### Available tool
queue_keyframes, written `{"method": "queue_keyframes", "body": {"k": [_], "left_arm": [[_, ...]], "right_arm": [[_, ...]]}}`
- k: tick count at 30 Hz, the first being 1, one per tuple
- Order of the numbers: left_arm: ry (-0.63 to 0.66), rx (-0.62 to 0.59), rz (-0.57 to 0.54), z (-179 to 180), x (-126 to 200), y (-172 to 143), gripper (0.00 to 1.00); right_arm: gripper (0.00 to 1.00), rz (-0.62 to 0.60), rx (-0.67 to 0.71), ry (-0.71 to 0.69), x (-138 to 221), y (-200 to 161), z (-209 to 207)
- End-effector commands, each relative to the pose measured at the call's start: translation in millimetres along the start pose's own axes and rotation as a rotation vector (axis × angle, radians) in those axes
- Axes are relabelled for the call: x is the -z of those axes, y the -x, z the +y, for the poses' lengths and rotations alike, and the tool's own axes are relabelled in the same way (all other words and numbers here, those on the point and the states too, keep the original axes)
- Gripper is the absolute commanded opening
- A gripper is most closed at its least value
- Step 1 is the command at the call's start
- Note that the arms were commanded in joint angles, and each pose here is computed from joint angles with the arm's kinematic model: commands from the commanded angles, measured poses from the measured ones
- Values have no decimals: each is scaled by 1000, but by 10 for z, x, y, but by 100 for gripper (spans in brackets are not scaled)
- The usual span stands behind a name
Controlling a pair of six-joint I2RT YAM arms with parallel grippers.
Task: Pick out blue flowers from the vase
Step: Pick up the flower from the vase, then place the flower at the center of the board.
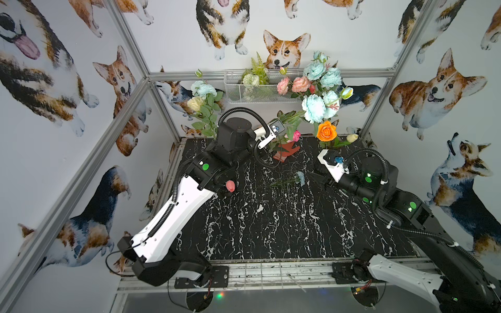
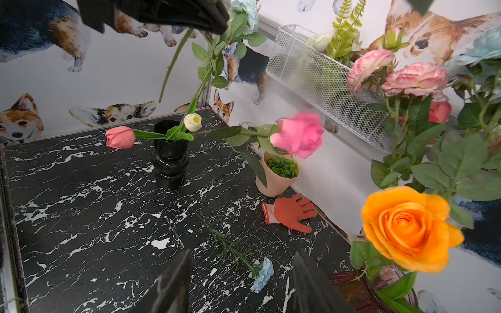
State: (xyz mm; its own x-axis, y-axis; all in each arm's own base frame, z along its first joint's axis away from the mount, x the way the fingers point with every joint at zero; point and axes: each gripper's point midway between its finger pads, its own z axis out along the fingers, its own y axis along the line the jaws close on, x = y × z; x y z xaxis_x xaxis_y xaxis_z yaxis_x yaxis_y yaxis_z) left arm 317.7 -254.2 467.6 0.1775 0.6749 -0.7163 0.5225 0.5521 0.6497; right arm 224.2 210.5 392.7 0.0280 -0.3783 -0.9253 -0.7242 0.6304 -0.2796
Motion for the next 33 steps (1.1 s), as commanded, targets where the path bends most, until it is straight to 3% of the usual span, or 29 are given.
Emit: {"method": "queue_keyframes", "body": {"k": [1, 9, 19, 22, 27, 33], "left_arm": [[46, -6, -55, 152, 206, 196, 0], [53, -43, 2, -6, 611, 189, 0], [52, -124, 124, -595, 1165, -8, 0], [-2, -139, 132, -830, 1237, -22, 0], [-121, -79, 156, -1267, 1137, -255, 0], [-216, 98, 168, -1518, 1033, -530, 0]], "right_arm": [[62, -29, 0, -31, 11, 58, -55], [62, -31, -14, -38, 47, -10, -44], [62, -10, -32, -56, 128, -144, -45], [62, -5, -54, -57, 130, -195, -38], [62, -30, -123, -113, 283, -286, -110], [62, 3, -247, -163, 474, -504, -241]]}}
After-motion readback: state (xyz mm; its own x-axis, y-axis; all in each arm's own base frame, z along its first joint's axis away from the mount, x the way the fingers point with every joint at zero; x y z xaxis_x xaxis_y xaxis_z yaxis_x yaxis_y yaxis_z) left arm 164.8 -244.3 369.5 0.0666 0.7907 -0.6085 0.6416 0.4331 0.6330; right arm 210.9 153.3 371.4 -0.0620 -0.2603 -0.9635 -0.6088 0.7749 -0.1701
